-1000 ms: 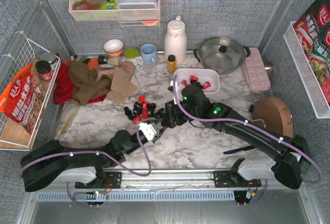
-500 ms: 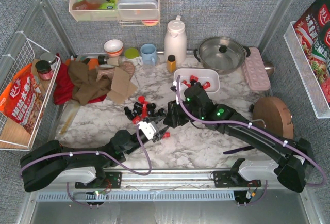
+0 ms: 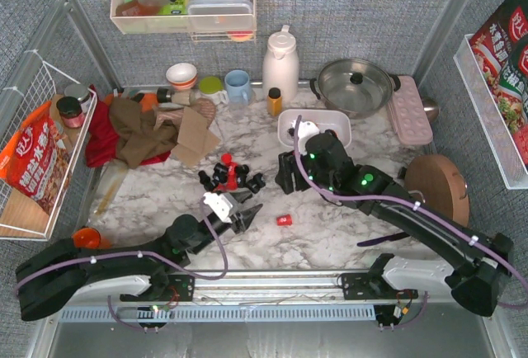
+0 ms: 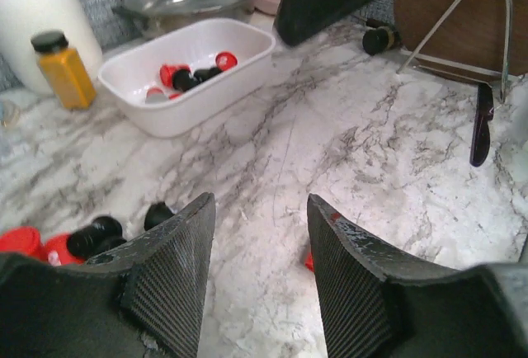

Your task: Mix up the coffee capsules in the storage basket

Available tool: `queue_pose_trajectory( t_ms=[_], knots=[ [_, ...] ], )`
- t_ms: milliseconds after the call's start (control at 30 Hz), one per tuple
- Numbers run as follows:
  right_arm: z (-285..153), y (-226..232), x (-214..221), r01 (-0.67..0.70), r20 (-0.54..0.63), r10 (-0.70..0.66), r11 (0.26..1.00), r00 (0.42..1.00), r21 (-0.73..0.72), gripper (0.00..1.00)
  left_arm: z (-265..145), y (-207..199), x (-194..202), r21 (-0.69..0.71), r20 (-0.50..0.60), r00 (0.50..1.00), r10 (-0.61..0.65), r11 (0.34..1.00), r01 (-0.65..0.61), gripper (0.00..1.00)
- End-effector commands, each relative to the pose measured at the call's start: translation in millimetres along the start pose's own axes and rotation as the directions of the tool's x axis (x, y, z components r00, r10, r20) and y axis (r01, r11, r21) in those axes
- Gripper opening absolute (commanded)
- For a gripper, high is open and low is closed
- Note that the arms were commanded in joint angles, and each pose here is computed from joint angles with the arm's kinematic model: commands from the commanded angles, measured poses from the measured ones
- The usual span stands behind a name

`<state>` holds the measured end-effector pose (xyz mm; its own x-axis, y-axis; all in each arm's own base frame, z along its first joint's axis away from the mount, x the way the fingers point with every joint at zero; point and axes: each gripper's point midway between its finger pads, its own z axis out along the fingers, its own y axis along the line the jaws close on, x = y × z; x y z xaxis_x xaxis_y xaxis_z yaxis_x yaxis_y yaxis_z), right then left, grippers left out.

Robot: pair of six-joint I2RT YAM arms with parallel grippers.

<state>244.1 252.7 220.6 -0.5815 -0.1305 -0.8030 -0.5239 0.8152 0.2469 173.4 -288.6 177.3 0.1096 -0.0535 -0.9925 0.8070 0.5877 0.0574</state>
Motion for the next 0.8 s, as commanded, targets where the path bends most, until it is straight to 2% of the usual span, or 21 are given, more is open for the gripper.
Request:
queue_pose_trajectory(
  t_ms=[0,133,267,500,667,767],
  knots=[
    [-14.9,-35.6,-17.6,0.077,0.054,-0.088,0.980,0.995,0.183,0.65,-12.7,2.4,26.6,-0.065,-0.114,0.982,-0.150,0.988,0.143,0.57],
    [-21.5,-49.3,-16.1,0.101,0.040,-0.114,0.966,0.993,0.237,0.67,-17.2,-8.9,45.0,0.004,-0.202,0.974,-0.104,0.994,0.107,0.62],
    [-27.4,-57.8,-10.5,0.110,0.030,-0.122,0.960,0.992,0.256,0.68,-14.0,-30.3,62.6,0.182,-0.270,0.961,0.062,0.983,-0.013,0.70],
    [-44.9,-69.1,-4.4,0.123,0.030,-0.137,0.953,0.990,0.276,0.69,3.3,-48.7,88.7,0.365,-0.271,0.923,0.275,0.916,-0.165,0.76],
    [-54.8,-75.4,-2.8,0.136,0.025,-0.150,0.948,0.988,0.288,0.69,20.6,-64.8,122.3,0.472,-0.331,0.878,0.346,0.867,-0.163,0.76],
    [-60.2,-76.8,-3.0,0.137,0.031,-0.152,0.948,0.988,0.288,0.69,30.1,-68.5,129.8,0.481,-0.325,0.885,0.334,0.864,-0.149,0.74]
  ],
)
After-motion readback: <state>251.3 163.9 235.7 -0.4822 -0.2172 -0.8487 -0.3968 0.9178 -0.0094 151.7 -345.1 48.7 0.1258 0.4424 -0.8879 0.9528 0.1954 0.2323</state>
